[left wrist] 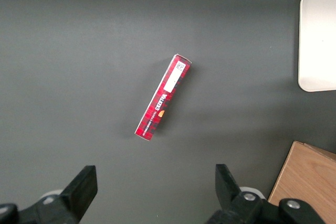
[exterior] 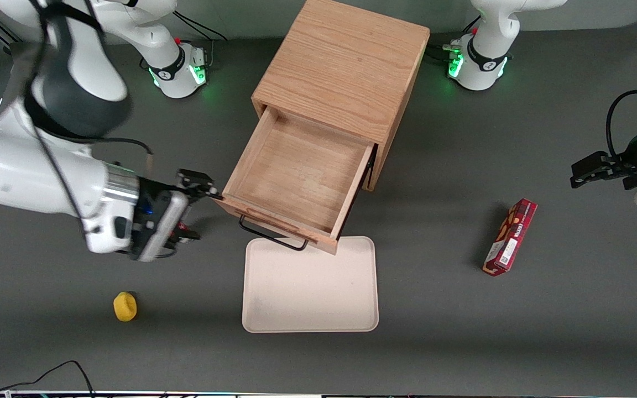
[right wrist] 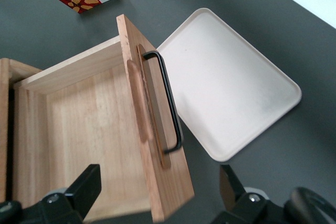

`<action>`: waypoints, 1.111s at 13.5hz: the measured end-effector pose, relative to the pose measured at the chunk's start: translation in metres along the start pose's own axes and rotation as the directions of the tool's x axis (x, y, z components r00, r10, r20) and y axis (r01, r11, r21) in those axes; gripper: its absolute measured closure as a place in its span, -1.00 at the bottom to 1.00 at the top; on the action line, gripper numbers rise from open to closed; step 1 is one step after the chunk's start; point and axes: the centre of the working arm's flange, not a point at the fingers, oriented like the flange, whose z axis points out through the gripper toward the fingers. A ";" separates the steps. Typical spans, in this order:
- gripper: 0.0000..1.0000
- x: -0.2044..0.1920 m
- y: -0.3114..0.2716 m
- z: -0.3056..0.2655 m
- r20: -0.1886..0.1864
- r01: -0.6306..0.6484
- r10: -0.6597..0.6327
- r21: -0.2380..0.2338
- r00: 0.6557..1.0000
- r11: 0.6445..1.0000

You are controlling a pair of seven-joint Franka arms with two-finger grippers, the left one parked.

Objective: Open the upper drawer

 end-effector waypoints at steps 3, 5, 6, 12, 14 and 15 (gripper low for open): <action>-1.00 -0.045 0.001 -0.065 0.043 -0.243 0.244 -0.025 0.969 0.970; -1.00 -0.075 -0.001 -0.093 0.086 -0.375 0.390 -0.152 0.917 0.915; -1.00 -0.092 0.003 -0.105 0.086 -0.448 0.477 -0.229 0.875 0.864; -1.00 -0.154 0.033 -0.124 -0.048 -0.704 0.799 -0.508 0.599 0.497; -1.00 -0.151 0.034 -0.124 -0.072 -0.710 0.796 -0.504 0.601 0.491; -1.00 -0.148 0.031 -0.122 -0.074 -0.707 0.790 -0.504 0.609 0.497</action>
